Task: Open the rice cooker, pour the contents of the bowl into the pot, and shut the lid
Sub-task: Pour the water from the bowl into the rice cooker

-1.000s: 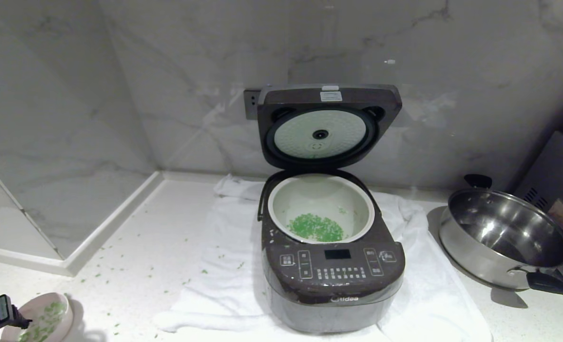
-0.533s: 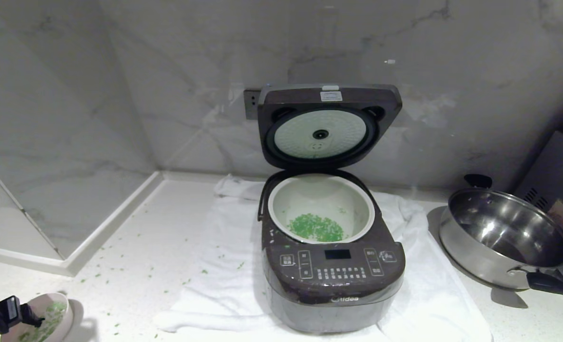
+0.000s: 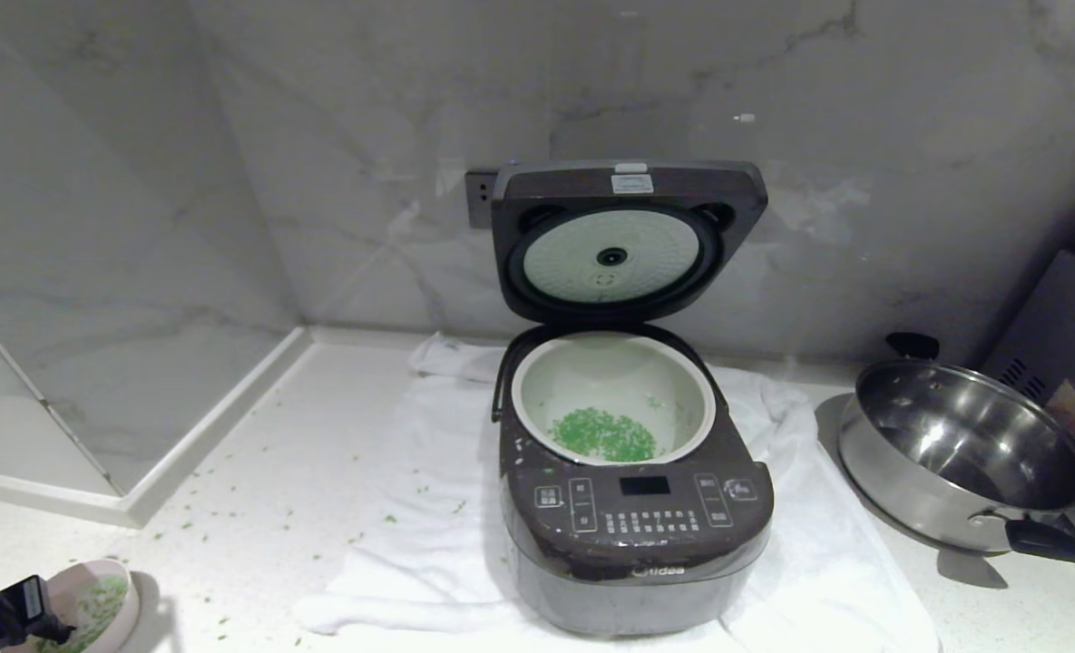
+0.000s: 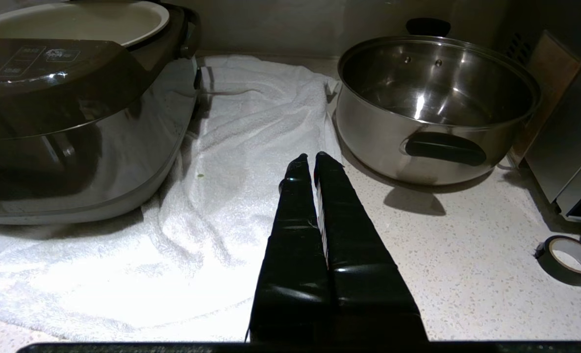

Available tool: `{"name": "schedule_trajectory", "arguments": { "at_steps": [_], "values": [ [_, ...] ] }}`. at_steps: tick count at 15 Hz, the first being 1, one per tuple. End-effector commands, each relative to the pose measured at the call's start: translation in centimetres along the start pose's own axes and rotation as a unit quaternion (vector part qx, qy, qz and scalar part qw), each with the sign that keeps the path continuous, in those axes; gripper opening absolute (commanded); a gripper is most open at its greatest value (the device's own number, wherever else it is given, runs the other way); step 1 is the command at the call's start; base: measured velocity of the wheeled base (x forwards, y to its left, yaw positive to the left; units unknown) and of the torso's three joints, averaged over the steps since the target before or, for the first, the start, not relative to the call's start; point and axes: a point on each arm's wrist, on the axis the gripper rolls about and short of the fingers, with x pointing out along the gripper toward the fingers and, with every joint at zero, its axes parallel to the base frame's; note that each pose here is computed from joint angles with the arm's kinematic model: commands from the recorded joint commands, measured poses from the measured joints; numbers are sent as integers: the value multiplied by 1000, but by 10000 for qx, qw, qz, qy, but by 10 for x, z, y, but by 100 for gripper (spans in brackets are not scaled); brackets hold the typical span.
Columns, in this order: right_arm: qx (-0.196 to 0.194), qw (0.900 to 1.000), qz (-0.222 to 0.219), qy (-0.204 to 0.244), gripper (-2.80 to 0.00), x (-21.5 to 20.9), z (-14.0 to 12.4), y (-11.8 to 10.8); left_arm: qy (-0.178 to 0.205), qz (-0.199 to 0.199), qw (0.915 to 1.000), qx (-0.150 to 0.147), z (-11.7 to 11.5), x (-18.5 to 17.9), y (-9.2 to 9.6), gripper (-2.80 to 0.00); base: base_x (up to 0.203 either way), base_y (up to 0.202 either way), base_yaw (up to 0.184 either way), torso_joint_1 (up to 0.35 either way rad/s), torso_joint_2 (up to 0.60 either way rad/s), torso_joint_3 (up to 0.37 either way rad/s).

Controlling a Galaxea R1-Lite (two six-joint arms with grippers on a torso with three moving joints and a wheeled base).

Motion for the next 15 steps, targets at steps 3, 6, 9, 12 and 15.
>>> {"name": "schedule_trajectory", "arguments": {
  "at_steps": [3,6,9,12,15],
  "values": [
    [-2,10000,3,6,-280,0,0,0,29,-3,10000,-9,-1,1,0,-280,0,0,0,0,0,0],
    [-2,10000,3,13,-280,0,0,0,66,-16,10000,14,-3,1,-1,-280,0,0,0,0,0,0],
    [-2,10000,3,2,-280,0,0,0,40,-121,9999,28,-4,-2,-3,-280,0,0,0,0,0,0],
    [-2,10000,3,13,-280,0,0,0,73,-178,9997,140,-8,-4,-10,-280,0,0,0,0,0,0],
    [-2,10000,3,7,-280,0,0,0,111,-237,9993,280,-13,-6,-24,-280,0,0,0,0,0,0]
  ]
}}
